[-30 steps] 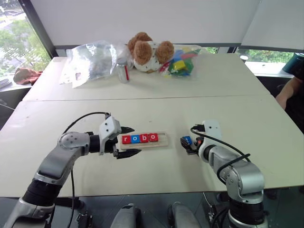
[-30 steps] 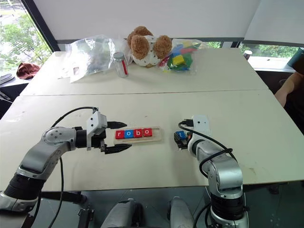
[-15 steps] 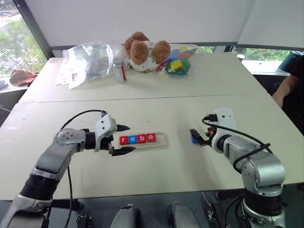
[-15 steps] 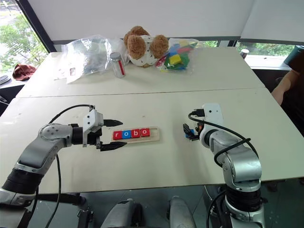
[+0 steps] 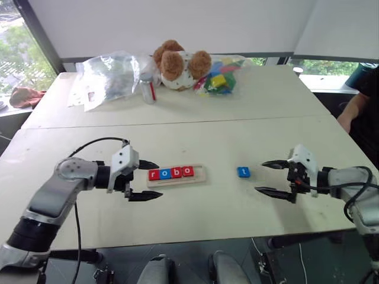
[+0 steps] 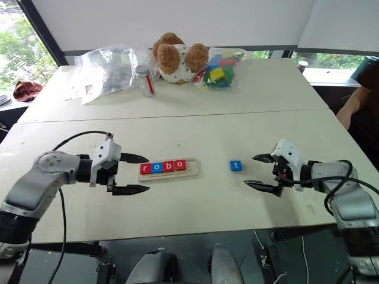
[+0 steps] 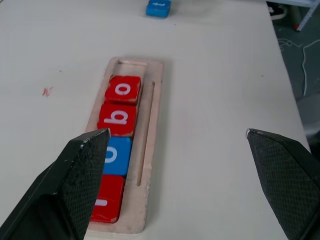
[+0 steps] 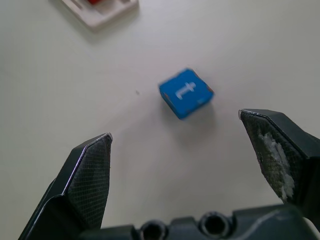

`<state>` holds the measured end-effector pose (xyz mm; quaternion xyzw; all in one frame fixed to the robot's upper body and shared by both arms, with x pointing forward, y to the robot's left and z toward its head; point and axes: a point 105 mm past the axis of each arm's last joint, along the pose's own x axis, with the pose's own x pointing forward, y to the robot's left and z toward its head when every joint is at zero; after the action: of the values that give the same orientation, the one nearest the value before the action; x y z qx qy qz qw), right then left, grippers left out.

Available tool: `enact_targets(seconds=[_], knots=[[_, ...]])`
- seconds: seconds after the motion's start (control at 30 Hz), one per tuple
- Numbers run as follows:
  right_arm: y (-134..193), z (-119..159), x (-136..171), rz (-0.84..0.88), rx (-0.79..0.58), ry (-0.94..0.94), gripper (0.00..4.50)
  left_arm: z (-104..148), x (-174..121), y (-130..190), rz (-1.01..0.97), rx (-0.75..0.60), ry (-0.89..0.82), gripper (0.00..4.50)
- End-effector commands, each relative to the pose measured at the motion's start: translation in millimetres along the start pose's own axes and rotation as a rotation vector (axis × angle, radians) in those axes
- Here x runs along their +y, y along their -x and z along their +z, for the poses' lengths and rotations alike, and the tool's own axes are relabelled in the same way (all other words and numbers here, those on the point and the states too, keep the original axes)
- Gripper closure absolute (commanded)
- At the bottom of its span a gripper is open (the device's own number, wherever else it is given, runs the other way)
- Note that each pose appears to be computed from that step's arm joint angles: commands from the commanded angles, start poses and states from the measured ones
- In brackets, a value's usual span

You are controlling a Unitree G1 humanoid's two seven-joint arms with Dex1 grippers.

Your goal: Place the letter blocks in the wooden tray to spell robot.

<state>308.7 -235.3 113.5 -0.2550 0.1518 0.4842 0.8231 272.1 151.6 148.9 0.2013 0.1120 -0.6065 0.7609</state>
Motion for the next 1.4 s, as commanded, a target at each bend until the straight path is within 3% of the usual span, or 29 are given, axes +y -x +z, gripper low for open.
enact_targets(seconds=[0.03, 0.43, 0.53, 0.67, 0.7, 0.87, 1.13, 1.4], knots=[[-9, 0, -9, 0.032, -0.016, 0.075, 0.06, 10, -2, 10, 0.011, -0.001, -0.029, 0.00], [-39, -9, -23, 0.089, -0.029, 0.071, 0.06, 2, 0, 14, 0.103, 0.031, -0.010, 0.00], [-43, -6, -17, 0.124, -0.057, 0.070, 1.22, -1, -1, 15, 0.108, 0.037, 0.002, 0.00], [-46, -2, -12, 0.142, -0.077, 0.089, 3.21, -7, 0, 17, 0.116, 0.055, 0.011, 0.00], [-47, -1, -11, 0.143, -0.080, 0.093, 3.40, -8, 0, 17, 0.117, 0.056, 0.011, 0.00], [-48, 26, -15, 0.141, -0.124, 0.137, 3.40, -11, 5, 18, 0.123, 0.061, 0.014, 0.00], [-81, 74, 5, 0.308, -0.090, 0.216, 3.40, -15, 12, 18, 0.124, 0.071, 0.011, 0.00], [-123, 89, 2, 0.306, -0.032, 0.268, 3.40, -20, 15, 22, 0.151, 0.080, 0.014, 0.00]])
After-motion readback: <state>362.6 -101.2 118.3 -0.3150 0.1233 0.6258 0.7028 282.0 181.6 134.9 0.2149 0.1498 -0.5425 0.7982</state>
